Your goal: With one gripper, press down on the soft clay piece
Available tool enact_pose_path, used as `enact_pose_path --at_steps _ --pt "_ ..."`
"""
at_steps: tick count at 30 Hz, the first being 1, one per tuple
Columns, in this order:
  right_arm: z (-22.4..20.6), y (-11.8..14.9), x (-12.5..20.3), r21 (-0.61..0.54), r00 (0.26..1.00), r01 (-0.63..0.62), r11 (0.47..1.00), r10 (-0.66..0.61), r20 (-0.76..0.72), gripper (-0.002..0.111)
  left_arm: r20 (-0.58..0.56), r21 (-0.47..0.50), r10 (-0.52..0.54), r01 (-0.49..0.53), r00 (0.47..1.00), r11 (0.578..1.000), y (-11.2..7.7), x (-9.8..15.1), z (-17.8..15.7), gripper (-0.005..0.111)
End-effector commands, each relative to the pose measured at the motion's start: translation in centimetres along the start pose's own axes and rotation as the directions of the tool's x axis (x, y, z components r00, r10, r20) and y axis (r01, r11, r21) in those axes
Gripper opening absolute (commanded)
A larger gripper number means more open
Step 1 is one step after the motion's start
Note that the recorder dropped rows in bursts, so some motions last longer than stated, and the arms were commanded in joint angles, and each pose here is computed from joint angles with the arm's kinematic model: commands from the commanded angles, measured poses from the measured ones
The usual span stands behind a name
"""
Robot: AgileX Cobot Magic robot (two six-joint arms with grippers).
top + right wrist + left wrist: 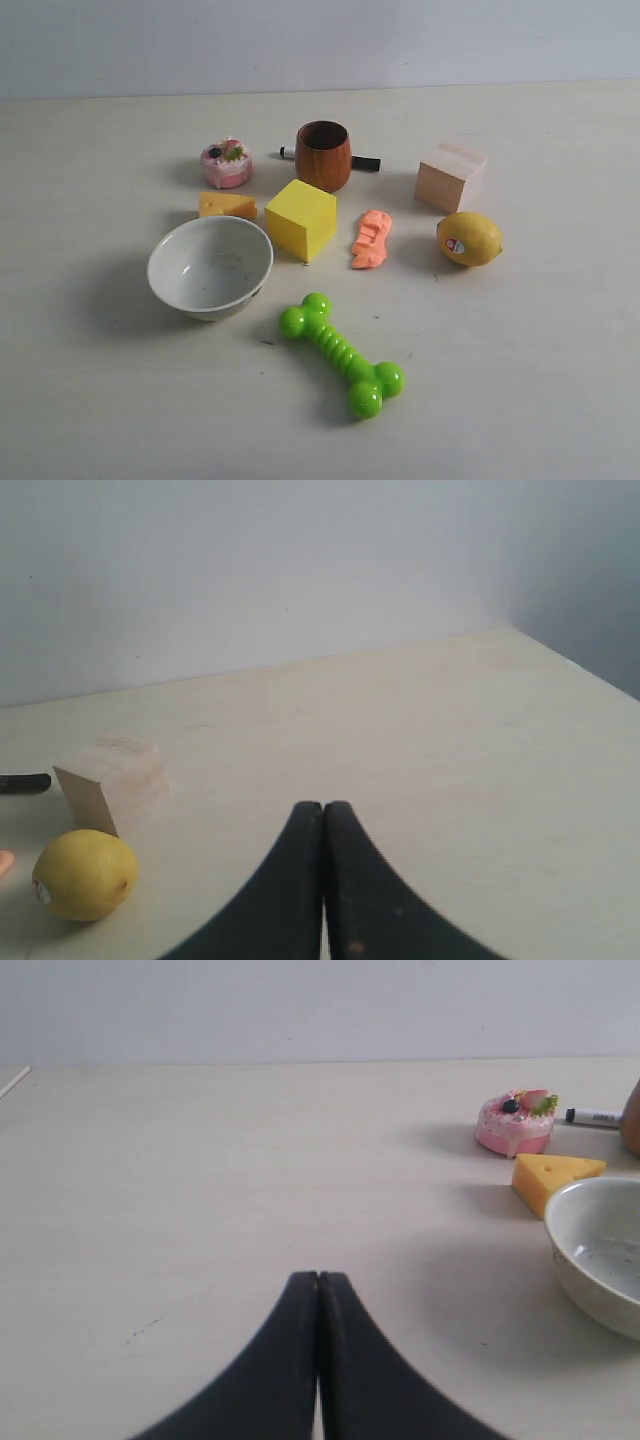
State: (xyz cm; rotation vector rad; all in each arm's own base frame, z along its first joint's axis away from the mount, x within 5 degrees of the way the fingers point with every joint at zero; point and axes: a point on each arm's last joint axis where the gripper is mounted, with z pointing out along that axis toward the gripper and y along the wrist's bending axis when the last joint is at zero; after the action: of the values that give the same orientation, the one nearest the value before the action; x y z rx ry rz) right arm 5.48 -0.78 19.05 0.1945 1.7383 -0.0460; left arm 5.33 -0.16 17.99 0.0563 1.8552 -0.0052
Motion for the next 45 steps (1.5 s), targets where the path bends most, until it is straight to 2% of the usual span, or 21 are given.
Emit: enact_pose_path --at_steps 1,6,45 --pt "-0.01 -0.08 0.29 0.009 1.0 0.011 1.0 -0.011 -0.017 0.0 0.013 0.008 -0.002 0.002 1.0 1.0 -0.05 -0.08 -0.04 0.0" --pt "-0.03 -0.11 0.72 0.012 0.998 0.011 1.0 -0.01 -0.065 0.0 0.013 0.008 -0.002 0.002 1.0 1.0 -0.05 -0.08 -0.04 0.0" --pt "-0.03 -0.11 0.72 0.013 0.998 0.003 1.0 -0.002 -0.065 0.0 0.013 0.008 -0.002 0.002 1.0 1.0 -0.05 -0.08 -0.04 0.0"
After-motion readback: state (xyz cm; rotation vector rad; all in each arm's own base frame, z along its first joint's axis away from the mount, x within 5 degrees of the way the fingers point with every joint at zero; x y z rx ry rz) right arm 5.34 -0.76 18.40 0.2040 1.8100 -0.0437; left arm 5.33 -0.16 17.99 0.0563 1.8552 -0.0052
